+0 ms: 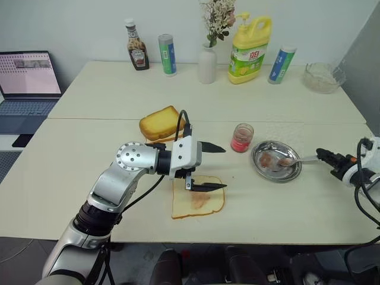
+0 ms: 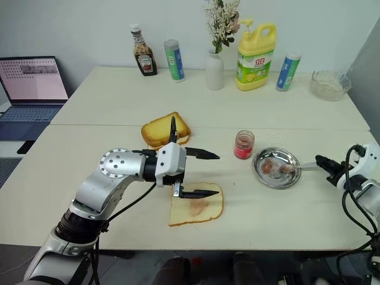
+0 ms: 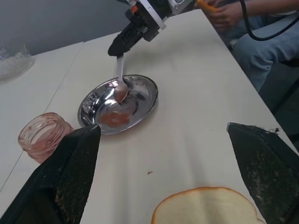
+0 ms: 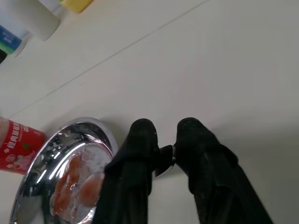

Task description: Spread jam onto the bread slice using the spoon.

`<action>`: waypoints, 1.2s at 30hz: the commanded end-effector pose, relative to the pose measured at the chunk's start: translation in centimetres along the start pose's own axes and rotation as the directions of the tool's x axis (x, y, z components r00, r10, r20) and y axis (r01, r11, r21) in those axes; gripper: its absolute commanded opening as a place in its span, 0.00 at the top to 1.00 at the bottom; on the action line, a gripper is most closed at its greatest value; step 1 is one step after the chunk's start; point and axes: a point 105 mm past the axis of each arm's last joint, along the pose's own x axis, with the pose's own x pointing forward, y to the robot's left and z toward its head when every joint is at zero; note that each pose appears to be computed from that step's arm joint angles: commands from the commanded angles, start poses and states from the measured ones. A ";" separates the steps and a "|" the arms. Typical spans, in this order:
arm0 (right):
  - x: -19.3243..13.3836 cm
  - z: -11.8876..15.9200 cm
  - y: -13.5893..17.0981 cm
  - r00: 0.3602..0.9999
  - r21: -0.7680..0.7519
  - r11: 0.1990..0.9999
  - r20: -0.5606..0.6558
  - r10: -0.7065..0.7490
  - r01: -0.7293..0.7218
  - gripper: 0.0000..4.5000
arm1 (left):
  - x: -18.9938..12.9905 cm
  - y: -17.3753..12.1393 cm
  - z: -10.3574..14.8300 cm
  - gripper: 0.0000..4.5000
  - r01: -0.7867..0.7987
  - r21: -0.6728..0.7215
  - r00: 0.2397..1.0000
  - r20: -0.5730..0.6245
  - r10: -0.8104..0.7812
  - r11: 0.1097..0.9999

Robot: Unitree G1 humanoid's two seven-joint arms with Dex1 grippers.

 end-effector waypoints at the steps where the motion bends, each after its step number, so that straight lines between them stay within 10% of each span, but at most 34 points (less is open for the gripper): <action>1: -0.5 2.1 0.2 0.998 -0.033 0.999 0.070 -0.001 0.003 0.43 | -0.2 0.3 0.6 0.00 -0.016 0.024 1.000 0.015 0.015 1.000; 7: -0.8 3.2 -0.1 0.993 -0.040 0.999 0.116 -0.023 0.028 0.01 | -0.3 0.4 0.5 0.00 -0.027 0.022 1.000 0.014 0.027 0.999; 36: -0.2 1.2 3.0 0.990 0.151 0.983 0.109 0.089 -0.105 0.01 | -0.8 0.5 -0.2 0.00 -0.057 0.034 0.998 -0.015 0.057 0.998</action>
